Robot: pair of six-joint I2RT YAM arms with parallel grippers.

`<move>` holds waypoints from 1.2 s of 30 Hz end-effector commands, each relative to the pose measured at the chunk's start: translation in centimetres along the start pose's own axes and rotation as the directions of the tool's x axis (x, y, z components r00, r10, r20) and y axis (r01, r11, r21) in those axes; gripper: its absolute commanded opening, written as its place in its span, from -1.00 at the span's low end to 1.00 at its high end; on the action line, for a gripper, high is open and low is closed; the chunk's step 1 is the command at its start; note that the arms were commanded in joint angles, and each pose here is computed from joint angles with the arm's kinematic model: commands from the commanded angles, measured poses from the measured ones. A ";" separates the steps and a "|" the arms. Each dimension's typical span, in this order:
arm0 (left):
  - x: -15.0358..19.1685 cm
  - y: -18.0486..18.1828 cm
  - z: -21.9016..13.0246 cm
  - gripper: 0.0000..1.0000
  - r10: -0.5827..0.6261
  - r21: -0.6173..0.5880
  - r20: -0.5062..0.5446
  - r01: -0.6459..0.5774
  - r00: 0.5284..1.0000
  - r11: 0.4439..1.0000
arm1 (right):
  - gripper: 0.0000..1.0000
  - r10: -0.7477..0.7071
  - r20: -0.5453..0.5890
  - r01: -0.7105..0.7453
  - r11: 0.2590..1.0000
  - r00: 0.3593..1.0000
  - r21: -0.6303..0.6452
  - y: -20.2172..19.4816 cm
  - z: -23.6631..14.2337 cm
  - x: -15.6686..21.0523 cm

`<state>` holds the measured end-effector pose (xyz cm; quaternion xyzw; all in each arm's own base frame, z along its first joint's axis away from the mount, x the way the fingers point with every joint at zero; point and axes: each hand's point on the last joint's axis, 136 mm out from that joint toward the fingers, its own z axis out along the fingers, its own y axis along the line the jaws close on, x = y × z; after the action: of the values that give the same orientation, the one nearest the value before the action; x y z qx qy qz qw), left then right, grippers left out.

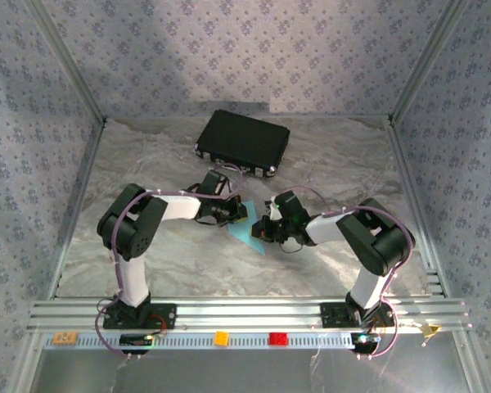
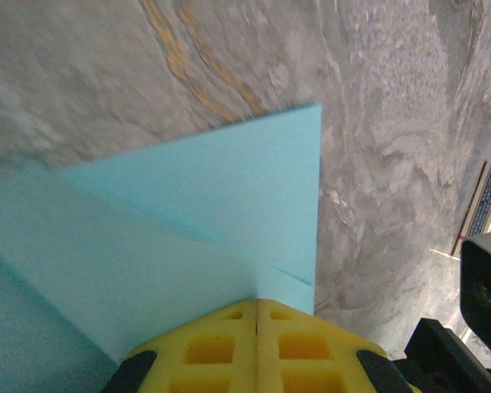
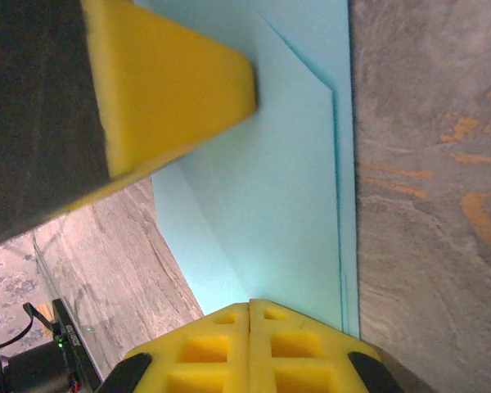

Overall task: Fold a paper plane with a square sheet of paper (pick it up from the middle)
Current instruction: Fourth fold the wing at the center of the table.

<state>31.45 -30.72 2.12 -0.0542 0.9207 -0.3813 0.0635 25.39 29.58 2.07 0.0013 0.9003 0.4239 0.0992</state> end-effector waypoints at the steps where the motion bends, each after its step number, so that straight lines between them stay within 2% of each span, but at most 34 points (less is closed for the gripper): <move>1: -2.7 2.1 -0.3 -0.96 0.001 -0.054 0.062 0.002 0.998 0.999 | -1.00 0.127 -0.092 -0.108 0.976 0.988 0.188 -5.9 -0.1 4.0; 11: -5.6 5.1 -1.6 -0.98 -0.057 -0.117 0.105 0.070 0.993 0.991 | -1.00 0.123 -0.092 -0.105 0.978 0.988 0.183 -5.8 -0.4 4.2; 19: -7.4 6.0 -2.6 -1.00 -0.092 -0.173 0.126 0.113 0.988 0.978 | -1.00 0.111 -0.100 -0.093 0.981 0.989 0.170 -5.5 -0.4 4.2; 25: -8.0 3.9 -4.0 -0.98 -0.068 -0.133 0.152 0.088 0.986 0.987 | -1.00 0.108 -0.104 -0.090 0.982 0.989 0.167 -5.4 -0.2 4.2; 30: -8.4 0.7 -6.7 -0.88 -0.023 -0.082 0.204 0.041 0.979 0.996 | -1.00 0.105 -0.102 -0.087 0.983 0.989 0.163 -5.2 -0.2 3.9; 33: -7.6 -0.7 -7.3 -0.85 0.006 -0.062 0.204 0.007 0.979 0.998 | -1.00 0.107 -0.101 -0.089 0.982 0.989 0.165 -5.3 -0.2 3.8; 36: -5.6 -1.8 -6.5 -0.85 0.034 -0.031 0.158 -0.029 0.987 0.999 | -1.00 0.109 -0.099 -0.092 0.982 0.989 0.165 -5.3 -0.2 3.8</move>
<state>37.97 -25.45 8.23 -0.0989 0.9179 -0.3523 0.1537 25.27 29.47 2.07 -0.0005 0.8977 0.4288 0.1010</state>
